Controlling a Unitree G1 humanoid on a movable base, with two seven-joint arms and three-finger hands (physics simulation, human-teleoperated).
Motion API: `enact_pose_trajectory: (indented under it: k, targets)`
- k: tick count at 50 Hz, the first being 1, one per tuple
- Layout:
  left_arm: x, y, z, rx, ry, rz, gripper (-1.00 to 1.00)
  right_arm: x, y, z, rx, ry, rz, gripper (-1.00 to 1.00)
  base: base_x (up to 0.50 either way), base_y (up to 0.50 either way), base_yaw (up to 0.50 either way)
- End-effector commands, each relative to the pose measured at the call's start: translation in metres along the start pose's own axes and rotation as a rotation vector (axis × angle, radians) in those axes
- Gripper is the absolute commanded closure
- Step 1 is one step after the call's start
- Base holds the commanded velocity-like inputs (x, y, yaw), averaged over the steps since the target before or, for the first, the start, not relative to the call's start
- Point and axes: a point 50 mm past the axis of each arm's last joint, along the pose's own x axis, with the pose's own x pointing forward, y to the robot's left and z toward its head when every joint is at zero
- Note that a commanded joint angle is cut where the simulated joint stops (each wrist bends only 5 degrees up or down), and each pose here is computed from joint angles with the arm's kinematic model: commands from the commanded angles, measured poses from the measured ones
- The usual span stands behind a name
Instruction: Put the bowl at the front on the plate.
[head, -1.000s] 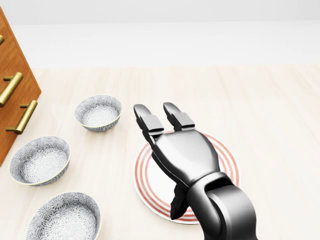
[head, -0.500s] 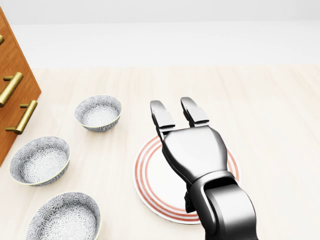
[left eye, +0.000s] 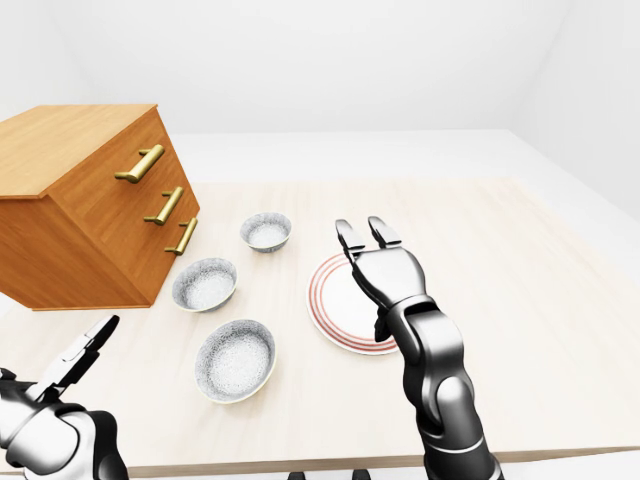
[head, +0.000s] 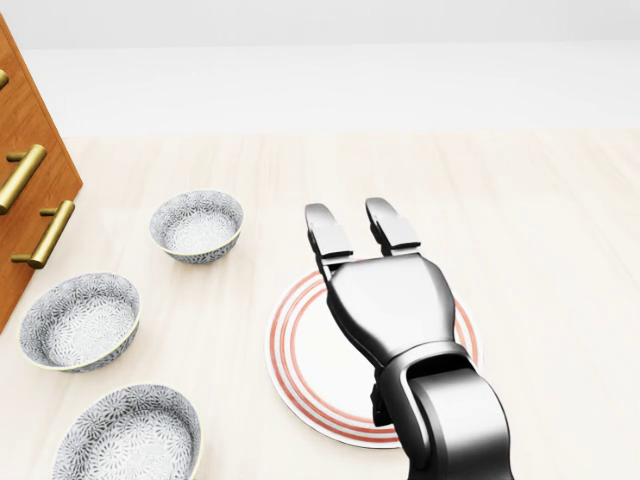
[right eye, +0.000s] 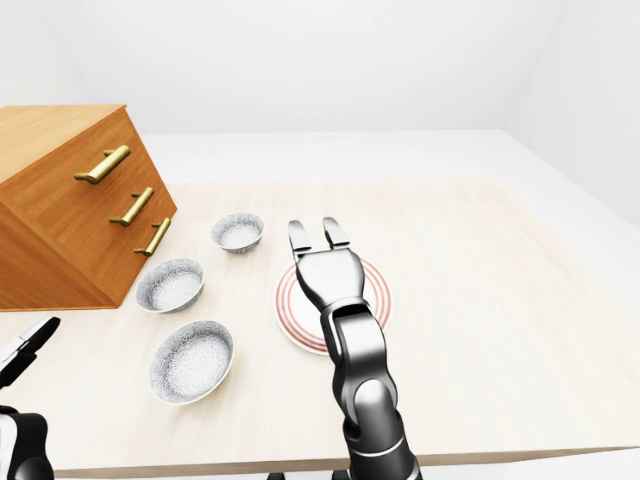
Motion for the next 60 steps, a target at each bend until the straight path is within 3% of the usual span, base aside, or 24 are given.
enact_pose_trajectory:
  k: [1, 16, 29, 46, 52, 54, 60]
  targets:
    - [0.000, 0.001, 0.002, -0.005, -0.006, 0.003, -1.00, 0.000, 0.001, -0.001, 0.003, 0.002, 0.002, -1.00, 0.00, 0.00, 0.00]
    - [0.000, 0.001, 0.003, -0.007, -0.012, 0.003, -1.00, 0.000, 0.001, 0.001, -0.002, -0.002, 0.006, -1.00, 0.00, 0.00, 0.00]
    - [0.000, 0.000, 0.003, -0.007, -0.009, 0.004, -1.00, 0.009, 0.017, 0.038, 0.036, -0.141, 0.094, -1.00, 0.00, 0.00, 0.00]
    - [0.000, 0.002, 0.006, -0.018, -0.021, 0.008, -1.00, 0.013, 0.037, 0.063, -0.047, -0.187, 0.181, -1.00, 0.00, 0.00, 0.00]
    - [0.000, 0.003, 0.009, -0.025, -0.031, 0.011, -1.00, 0.012, 0.037, 0.071, -0.062, -0.220, 0.181, -1.00, 0.00, 0.00, 0.00]
    - [0.000, 0.002, 0.009, -0.026, -0.032, 0.010, -1.00, 0.011, 0.034, 0.071, -0.121, -0.216, 0.159, -1.00, 0.00, 0.00, 0.00]
    - [0.000, 0.002, 0.006, -0.019, -0.019, 0.009, -1.00, 0.009, 0.030, 0.084, -0.096, -0.271, 0.149, -1.00, 0.00, 0.00, 0.00]
